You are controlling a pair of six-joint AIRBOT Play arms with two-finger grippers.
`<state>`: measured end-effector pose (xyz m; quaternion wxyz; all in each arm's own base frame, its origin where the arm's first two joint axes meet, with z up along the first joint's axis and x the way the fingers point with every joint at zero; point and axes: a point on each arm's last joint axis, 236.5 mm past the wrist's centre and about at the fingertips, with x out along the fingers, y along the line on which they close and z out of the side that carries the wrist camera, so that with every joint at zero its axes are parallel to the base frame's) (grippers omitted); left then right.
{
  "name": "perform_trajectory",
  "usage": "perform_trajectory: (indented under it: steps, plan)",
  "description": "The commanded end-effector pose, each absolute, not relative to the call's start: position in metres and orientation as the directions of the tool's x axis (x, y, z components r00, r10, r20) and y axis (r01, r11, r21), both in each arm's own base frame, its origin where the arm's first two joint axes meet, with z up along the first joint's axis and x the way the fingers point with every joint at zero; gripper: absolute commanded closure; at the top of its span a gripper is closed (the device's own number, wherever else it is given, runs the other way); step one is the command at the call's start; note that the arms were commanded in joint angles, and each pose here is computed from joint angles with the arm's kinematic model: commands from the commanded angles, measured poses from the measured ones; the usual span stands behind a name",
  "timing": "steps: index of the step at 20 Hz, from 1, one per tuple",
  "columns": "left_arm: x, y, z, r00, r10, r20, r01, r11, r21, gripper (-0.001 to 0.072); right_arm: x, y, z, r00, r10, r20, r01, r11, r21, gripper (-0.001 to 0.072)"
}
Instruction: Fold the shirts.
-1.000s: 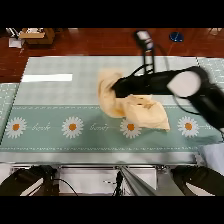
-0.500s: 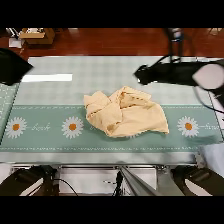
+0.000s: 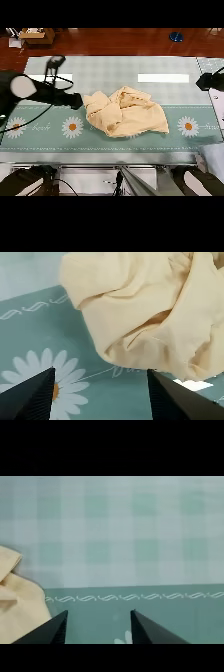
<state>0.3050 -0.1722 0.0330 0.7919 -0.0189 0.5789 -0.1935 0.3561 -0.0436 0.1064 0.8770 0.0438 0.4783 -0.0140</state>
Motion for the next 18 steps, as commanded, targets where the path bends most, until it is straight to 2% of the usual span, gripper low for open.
perform_trajectory:
  steps: [1,4,7,8,10,11,15,18]
  plan:
    - [0.304,-0.204,-0.025,0.140,-0.420,-0.897,0.251,0.891,-0.378,-0.0012,0.350,-0.033,0.074,0.478,0.160,-0.864,0.080,0.971,0.224,0.0223]
    - [0.305,-0.212,-0.063,0.060,-0.422,-0.904,0.237,0.886,-0.398,-0.0012,0.353,-0.009,0.053,0.435,0.281,-0.856,0.052,0.941,0.336,0.0223]
    - [0.306,-0.221,-0.082,0.026,-0.447,-0.894,0.217,0.876,-0.431,-0.0005,0.357,0.000,0.039,0.400,0.331,-0.855,0.062,0.920,0.386,0.0223]
    - [0.310,-0.223,-0.085,0.039,-0.452,-0.891,0.206,0.876,-0.436,0.0086,0.358,0.000,0.035,0.391,0.338,-0.856,0.065,0.918,0.392,0.0223]
    - [0.315,-0.223,-0.086,0.057,-0.453,-0.890,0.204,0.877,-0.434,0.0644,0.356,0.001,0.028,0.364,0.347,-0.864,0.069,0.915,0.397,0.0223]
    - [0.315,-0.223,-0.085,0.058,-0.453,-0.889,0.206,0.877,-0.434,0.0682,0.355,0.002,0.024,0.349,0.353,-0.868,0.063,0.916,0.397,0.0223]
    - [0.307,-0.223,-0.085,0.023,-0.452,-0.892,0.207,0.875,-0.438,0.0683,0.330,0.000,-0.010,0.188,0.363,-0.913,0.062,0.923,0.380,0.0221]
    - [0.302,-0.223,-0.083,0.007,-0.452,-0.892,0.228,0.869,-0.439,0.0683,0.313,0.028,-0.038,0.116,0.480,-0.870,0.086,0.867,0.490,0.0221]
